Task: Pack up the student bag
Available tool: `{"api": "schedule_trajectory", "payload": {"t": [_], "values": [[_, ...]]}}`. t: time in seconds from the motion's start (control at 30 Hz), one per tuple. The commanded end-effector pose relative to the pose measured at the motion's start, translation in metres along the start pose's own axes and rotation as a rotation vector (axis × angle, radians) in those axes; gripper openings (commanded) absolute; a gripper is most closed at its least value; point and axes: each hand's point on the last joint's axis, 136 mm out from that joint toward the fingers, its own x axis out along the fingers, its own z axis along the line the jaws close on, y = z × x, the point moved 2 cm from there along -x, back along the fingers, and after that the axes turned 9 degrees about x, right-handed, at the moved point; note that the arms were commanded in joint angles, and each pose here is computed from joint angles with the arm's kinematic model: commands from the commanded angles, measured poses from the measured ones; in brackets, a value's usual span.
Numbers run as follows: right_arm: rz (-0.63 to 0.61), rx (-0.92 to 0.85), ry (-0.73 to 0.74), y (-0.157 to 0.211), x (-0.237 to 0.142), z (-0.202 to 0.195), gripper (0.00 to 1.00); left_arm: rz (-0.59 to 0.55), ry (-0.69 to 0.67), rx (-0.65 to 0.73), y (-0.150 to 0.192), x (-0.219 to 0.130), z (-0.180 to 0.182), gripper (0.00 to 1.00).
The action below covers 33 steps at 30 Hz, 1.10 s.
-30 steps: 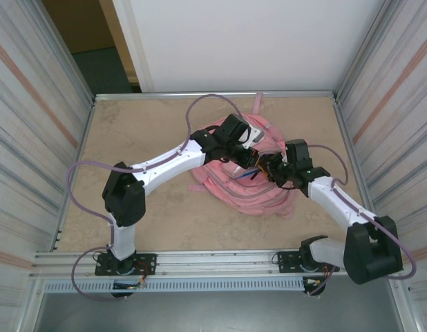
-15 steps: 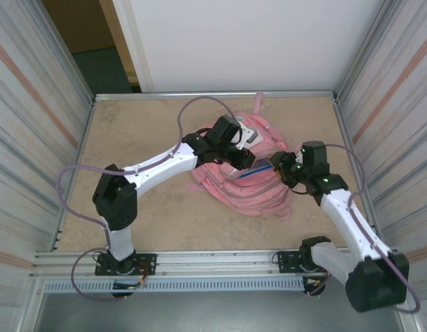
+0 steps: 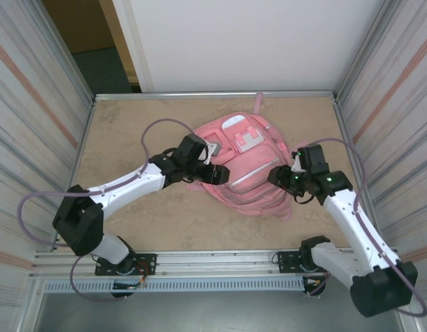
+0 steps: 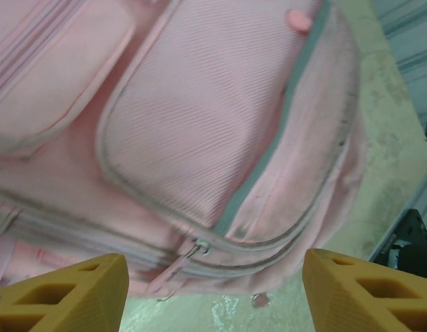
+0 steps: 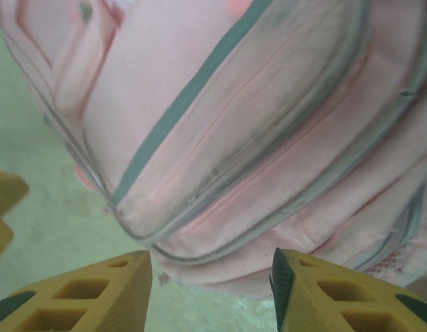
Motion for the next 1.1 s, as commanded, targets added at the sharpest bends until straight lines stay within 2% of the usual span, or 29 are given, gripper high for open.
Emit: {"api": "schedule_trajectory", "payload": {"t": [0.0, 0.2, 0.33, 0.4, 0.57, 0.7, 0.73, 0.83, 0.87, 1.07], "values": [[-0.011, -0.112, 0.089, -0.002, 0.008, 0.001, 0.49, -0.011, -0.060, -0.100, 0.003, 0.003, 0.014, 0.68], [-0.011, -0.071, 0.096, -0.009, 0.029, 0.004, 0.53, 0.009, -0.094, -0.200, -0.007, 0.029, 0.033, 0.71], [-0.007, -0.060, 0.071, -0.010, 0.037, 0.011, 0.53, -0.002, -0.055, -0.267, -0.017, 0.050, 0.036, 0.65], [-0.023, -0.061, 0.087, -0.010, 0.039, 0.008, 0.53, -0.005, -0.008, -0.287, -0.022, 0.060, 0.032, 0.61], [-0.046, -0.056, 0.125, -0.012, 0.050, -0.004, 0.52, 0.013, 0.022, -0.323, -0.019, 0.077, 0.033, 0.39], [-0.054, -0.057, 0.173, -0.016, 0.066, -0.015, 0.52, -0.003, 0.050, -0.339, -0.017, 0.081, 0.030, 0.31], [-0.052, -0.056, 0.176, -0.017, 0.070, -0.015, 0.51, -0.002, 0.050, -0.346, -0.015, 0.083, 0.030, 0.26], [-0.050, -0.050, 0.187, -0.021, 0.080, -0.018, 0.51, -0.003, 0.079, -0.401, -0.008, 0.084, 0.028, 0.03], [-0.050, -0.053, 0.184, -0.022, 0.084, -0.018, 0.50, -0.018, 0.086, -0.421, -0.007, 0.080, 0.029, 0.00], [-0.037, -0.155, 0.094, -0.030, 0.108, 0.003, 0.48, -0.115, 0.031, -0.530, 0.005, 0.039, 0.051, 0.00]]}}
